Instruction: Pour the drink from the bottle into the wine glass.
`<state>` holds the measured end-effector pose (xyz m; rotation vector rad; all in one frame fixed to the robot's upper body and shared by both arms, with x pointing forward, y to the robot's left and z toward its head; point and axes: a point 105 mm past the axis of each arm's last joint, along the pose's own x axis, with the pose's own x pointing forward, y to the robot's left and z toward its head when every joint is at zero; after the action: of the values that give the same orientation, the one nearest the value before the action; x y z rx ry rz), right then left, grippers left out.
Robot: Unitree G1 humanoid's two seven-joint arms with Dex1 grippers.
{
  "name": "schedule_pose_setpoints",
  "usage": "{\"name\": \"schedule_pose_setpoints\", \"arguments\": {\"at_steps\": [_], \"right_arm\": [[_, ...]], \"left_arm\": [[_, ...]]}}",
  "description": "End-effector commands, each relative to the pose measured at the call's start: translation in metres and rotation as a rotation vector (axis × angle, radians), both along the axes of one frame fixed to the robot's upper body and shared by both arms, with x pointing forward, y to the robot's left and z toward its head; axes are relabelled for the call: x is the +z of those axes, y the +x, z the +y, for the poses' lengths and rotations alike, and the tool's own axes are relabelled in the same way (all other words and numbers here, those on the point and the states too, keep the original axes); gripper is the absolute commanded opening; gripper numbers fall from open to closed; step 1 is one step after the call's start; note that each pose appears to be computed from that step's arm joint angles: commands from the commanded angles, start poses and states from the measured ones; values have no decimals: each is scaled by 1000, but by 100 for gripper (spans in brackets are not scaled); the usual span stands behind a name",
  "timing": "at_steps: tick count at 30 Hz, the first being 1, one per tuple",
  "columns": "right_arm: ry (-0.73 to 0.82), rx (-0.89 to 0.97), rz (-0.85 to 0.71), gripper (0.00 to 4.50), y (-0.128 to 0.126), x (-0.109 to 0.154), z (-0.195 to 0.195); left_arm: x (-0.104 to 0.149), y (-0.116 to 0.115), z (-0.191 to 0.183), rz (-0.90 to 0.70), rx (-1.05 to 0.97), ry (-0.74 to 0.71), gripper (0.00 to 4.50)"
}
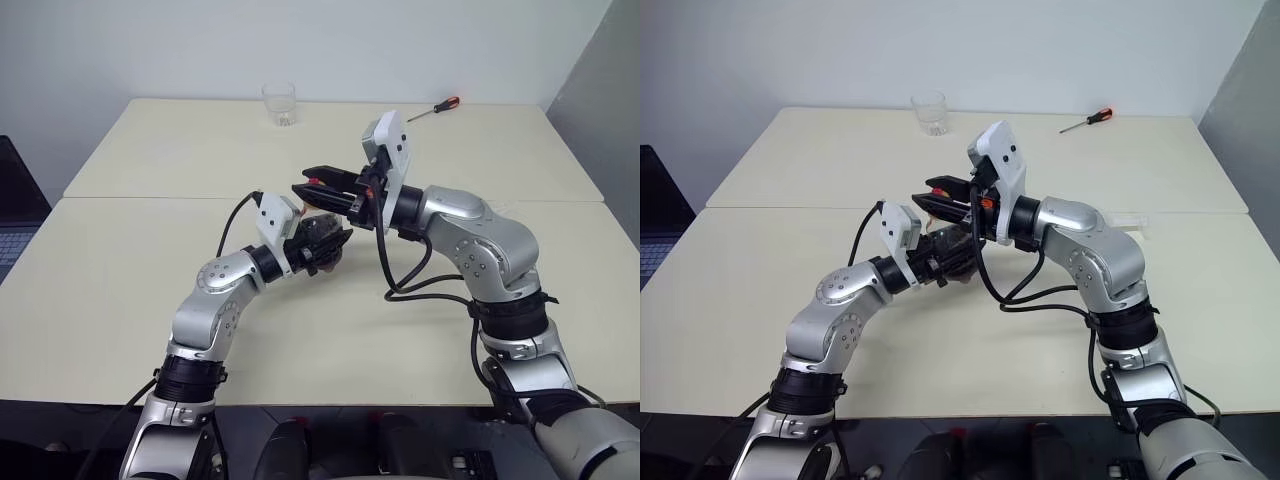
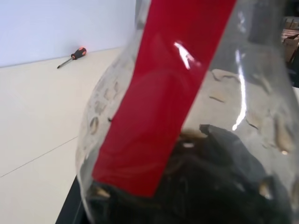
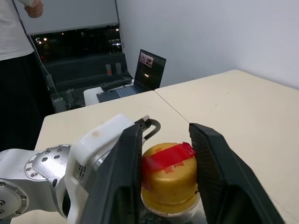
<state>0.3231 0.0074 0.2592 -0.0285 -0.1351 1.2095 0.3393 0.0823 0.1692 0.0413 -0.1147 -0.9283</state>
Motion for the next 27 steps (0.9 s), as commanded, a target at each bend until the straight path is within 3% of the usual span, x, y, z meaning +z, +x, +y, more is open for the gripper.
{"name": "schedule_pose_setpoints", "arguments": {"at_steps": [1, 8, 16, 19, 27], "right_arm": [[20, 0, -60, 122, -3, 16, -3], [-18, 112, -94, 122, -13, 8, -6], [-83, 321, -151, 122, -18, -3, -22], [-111, 472, -169, 122, -32, -6, -23], [-144, 678, -225, 122, -51, -13, -21]], "left_arm": [[19, -7, -6, -80, -35, -17, 222], [24, -14, -10, -84, -73, -32, 222], [16, -70, -14, -45, -197, -31, 222], [16, -92, -12, -32, -219, -50, 222], [19, -105, -7, -10, -230, -84, 222]]}}
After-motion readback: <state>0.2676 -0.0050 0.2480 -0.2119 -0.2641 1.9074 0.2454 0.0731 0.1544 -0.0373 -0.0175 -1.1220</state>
